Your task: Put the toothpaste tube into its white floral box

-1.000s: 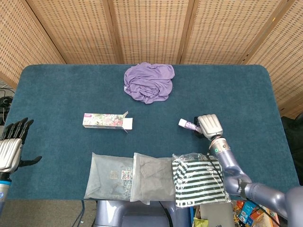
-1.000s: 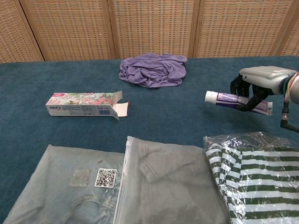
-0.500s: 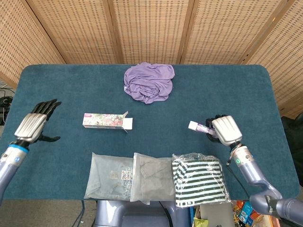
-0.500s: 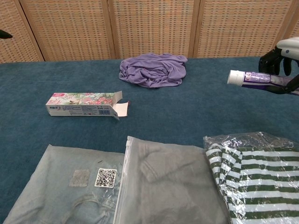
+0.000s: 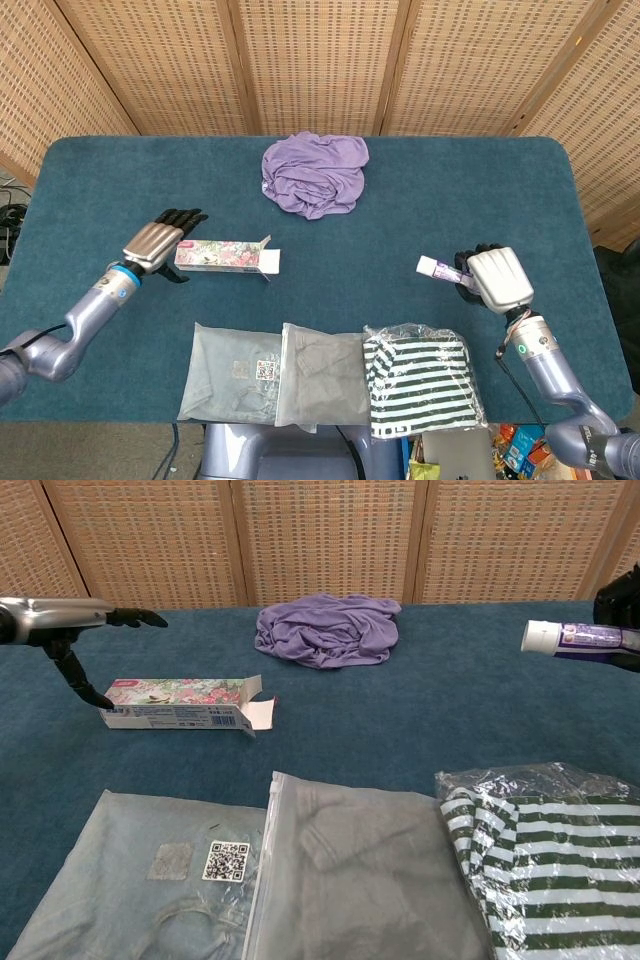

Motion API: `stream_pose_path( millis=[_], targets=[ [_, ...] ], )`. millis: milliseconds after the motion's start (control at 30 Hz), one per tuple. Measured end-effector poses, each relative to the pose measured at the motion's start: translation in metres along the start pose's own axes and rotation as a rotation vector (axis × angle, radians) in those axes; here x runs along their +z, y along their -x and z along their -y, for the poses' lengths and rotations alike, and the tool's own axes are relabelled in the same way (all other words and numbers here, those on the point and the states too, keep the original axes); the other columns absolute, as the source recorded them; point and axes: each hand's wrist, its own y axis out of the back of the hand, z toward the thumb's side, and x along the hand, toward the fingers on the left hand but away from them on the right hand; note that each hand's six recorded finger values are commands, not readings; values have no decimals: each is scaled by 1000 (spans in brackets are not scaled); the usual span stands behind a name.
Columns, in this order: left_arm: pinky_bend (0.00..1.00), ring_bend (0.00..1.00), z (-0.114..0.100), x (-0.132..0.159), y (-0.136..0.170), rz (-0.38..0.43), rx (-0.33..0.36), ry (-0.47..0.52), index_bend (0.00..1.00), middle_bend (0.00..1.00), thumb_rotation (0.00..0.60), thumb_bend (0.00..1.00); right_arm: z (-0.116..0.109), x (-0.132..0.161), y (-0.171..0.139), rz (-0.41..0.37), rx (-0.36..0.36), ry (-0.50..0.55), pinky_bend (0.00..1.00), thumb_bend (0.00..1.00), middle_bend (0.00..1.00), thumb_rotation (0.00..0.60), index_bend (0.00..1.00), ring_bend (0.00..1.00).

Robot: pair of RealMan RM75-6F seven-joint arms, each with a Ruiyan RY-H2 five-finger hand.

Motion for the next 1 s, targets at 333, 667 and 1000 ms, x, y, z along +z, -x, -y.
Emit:
stream_pose_path(
  millis=[333,667,1000],
  targets=[
    [134,27,25,15,-43,-20,-76,-75,0,22,600,109,-3,-14,-8,38,-8,14,468,797,601,600,576,455],
    [443,404,35,30,-60,-12,-58,-95,408,452,600,252,-11,-17,-17,23,-30,3,468,797,603,600,576,456],
    [482,465,18,46,-50,69,70,92,513,515,600,351,-35,-7,-30,-10,-66,-45,468,797,604,600,576,456]
  ],
)
